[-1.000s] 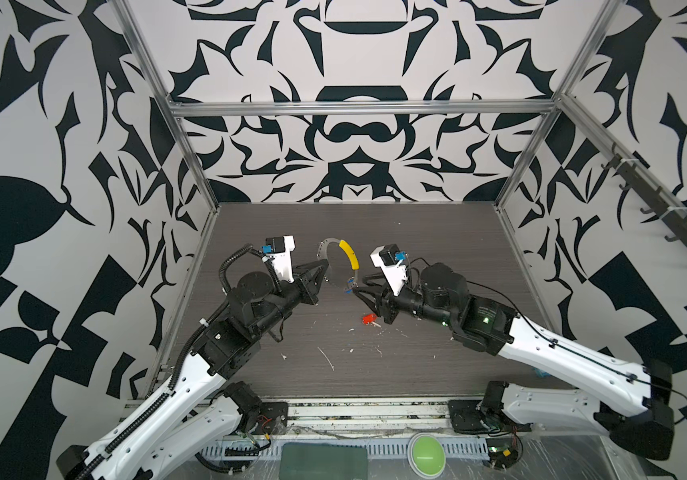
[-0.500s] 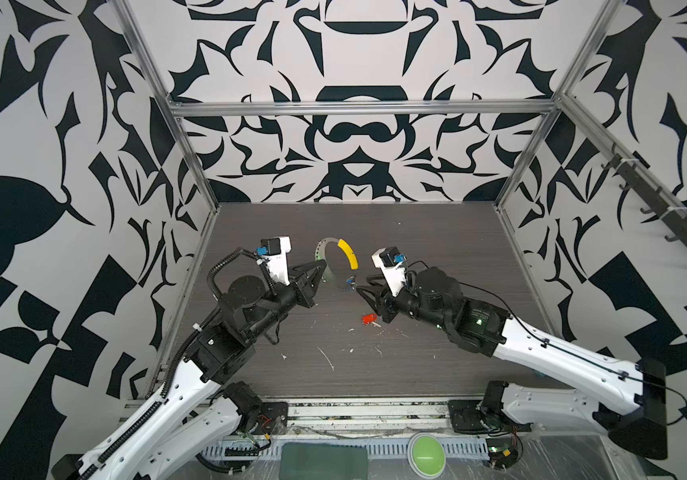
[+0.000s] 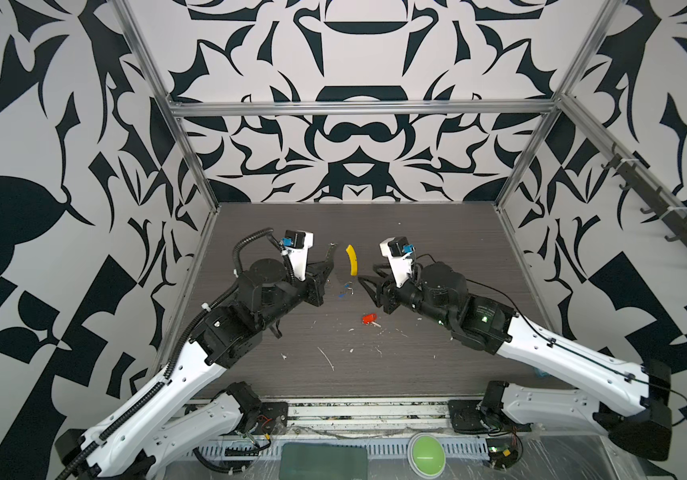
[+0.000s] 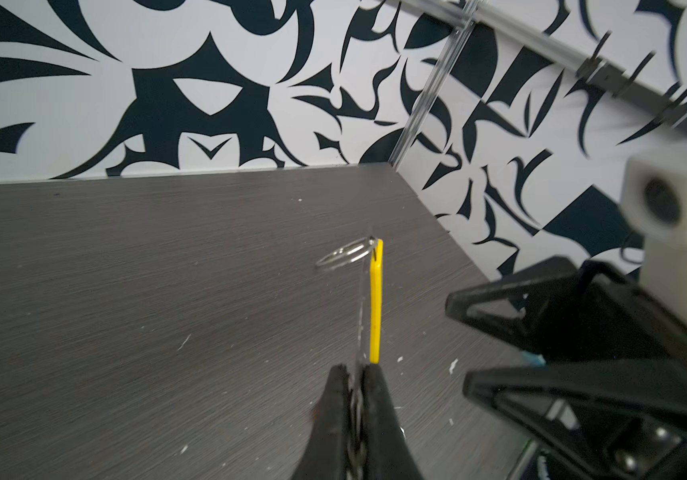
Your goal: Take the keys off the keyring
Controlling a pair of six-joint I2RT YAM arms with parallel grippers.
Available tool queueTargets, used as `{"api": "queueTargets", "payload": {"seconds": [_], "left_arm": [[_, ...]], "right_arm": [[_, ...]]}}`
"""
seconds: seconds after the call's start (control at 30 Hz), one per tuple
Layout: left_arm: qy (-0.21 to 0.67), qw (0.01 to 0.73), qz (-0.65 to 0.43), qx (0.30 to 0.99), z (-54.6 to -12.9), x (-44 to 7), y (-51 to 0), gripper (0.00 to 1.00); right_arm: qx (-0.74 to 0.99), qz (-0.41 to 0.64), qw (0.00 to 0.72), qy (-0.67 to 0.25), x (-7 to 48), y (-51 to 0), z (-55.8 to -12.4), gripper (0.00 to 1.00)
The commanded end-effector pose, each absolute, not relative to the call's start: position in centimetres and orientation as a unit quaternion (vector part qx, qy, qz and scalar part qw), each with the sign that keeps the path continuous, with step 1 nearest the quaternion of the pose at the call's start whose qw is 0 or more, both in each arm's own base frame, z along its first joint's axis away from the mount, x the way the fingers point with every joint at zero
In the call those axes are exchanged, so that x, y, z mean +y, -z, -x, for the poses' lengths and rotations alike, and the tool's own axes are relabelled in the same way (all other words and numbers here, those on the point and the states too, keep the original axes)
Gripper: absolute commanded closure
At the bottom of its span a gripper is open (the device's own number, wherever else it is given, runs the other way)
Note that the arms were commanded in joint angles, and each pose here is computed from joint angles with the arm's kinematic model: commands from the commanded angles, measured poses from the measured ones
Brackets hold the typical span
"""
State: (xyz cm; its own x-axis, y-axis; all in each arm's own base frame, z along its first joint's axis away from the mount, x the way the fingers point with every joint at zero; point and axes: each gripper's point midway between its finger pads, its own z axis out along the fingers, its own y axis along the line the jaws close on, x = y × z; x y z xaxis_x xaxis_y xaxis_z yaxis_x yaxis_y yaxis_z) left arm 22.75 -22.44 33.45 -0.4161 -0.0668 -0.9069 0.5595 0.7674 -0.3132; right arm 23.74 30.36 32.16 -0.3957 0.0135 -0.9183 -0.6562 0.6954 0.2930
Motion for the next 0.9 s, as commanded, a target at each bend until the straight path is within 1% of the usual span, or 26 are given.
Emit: {"api": "queueTargets", "payload": {"seconds": [0.0, 0.1, 0.13, 0.33, 0.47, 0.57, 0.8, 0.83, 0.87], "left_arm": [[0.176, 0.554, -0.181, 0.793, -23.7, -22.1, -31.8, 1.0], [0.089, 0.587, -0.202, 0.779, -24.1, -23.4, -31.4, 1.0], [0.074, 0.591, -0.206, 0.777, -24.2, -23.8, -31.3, 1.0], [0.017, 0.601, -0.236, 0.764, -24.6, -25.2, -30.6, 1.0], [-0.01, 0.614, -0.263, 0.745, -24.1, -26.4, -30.6, 1.0], [-0.029, 0.622, -0.286, 0.728, -23.6, -27.5, -30.4, 1.0], [-0.068, 0.616, -0.324, 0.715, -23.1, -29.0, -28.9, 1.0], [-0.075, 0.617, -0.324, 0.713, -23.1, -29.1, -28.8, 1.0], [-0.081, 0.618, -0.324, 0.712, -23.2, -29.1, -28.9, 1.0]], "right_arm": [[0.756, 0.112, 0.518, -0.385, 29.1, -36.1, -25.3, 0.44], [0.756, 0.076, 0.5, -0.416, 29.5, -36.7, -25.7, 0.44], [0.756, 0.065, 0.494, -0.424, 29.6, -36.9, -25.8, 0.44], [0.753, 0.008, 0.461, -0.469, 29.9, -36.5, -25.9, 0.44], [0.766, -0.01, 0.42, -0.486, 31.0, -35.1, -25.9, 0.44], [0.764, -0.019, 0.407, -0.5, 31.6, -34.8, -26.0, 0.44], [0.758, -0.045, 0.39, -0.521, 31.9, -34.4, -26.1, 0.45], [0.759, -0.05, 0.384, -0.523, 31.9, -34.2, -26.1, 0.45], [0.763, -0.051, 0.378, -0.521, 32.0, -33.9, -26.1, 0.48]]}}
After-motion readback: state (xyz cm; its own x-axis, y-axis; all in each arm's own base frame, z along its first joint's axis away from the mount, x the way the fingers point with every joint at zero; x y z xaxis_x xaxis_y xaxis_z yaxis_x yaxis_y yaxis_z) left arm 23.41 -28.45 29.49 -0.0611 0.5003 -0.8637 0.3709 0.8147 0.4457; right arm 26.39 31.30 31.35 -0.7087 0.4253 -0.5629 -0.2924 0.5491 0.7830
